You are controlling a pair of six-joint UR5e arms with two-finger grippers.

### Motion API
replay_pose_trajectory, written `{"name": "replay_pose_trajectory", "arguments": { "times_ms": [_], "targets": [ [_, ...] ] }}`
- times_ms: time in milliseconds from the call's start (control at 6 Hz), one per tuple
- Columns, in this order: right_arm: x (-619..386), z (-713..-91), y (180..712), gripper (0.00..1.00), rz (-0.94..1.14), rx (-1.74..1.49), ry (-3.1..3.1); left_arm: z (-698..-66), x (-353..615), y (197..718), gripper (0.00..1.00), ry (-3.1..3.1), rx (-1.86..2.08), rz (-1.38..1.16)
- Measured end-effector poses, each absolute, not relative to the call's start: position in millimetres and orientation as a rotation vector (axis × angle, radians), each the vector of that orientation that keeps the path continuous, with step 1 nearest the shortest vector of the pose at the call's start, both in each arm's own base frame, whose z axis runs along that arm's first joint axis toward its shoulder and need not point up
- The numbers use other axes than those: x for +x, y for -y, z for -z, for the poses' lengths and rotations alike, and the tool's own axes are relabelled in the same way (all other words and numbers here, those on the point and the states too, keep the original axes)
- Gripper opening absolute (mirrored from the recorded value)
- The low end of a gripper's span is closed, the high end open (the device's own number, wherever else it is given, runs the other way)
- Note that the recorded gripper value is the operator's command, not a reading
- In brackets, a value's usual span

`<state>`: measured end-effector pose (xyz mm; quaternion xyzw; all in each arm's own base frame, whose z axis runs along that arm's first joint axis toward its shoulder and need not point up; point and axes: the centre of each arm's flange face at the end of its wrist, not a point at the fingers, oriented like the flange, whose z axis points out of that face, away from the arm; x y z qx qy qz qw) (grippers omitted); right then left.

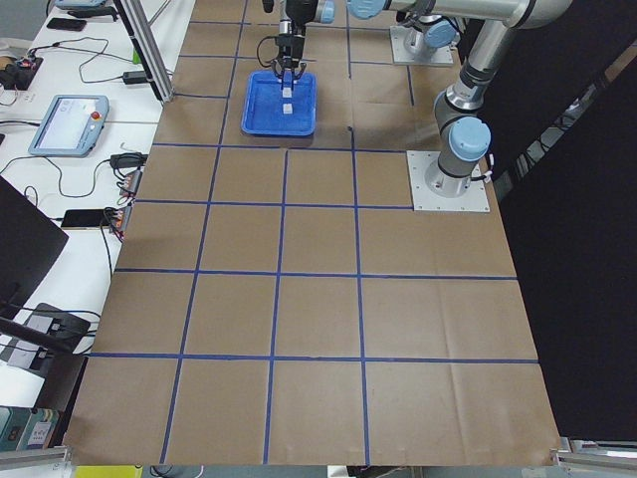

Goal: Assemble white blocks and place on blue tray

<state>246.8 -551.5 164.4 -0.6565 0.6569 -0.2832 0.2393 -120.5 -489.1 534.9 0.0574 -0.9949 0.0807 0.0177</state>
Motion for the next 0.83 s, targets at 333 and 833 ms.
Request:
{"name": "replay_pose_trajectory", "arguments": {
  "times_ms": [333, 833],
  "targets": [
    [248.6, -152.4, 553.6, 0.33, 0.804, -1.756, -1.838, -528.9, -131.8, 492.9, 0.99, 3.079, 0.289, -0.228],
    [260.2, -145.7, 550.8, 0.34, 0.804, -1.704, -1.871, -522.2, -140.1, 489.5, 0.99, 3.103, 0.214, -0.222]
  ]
}}
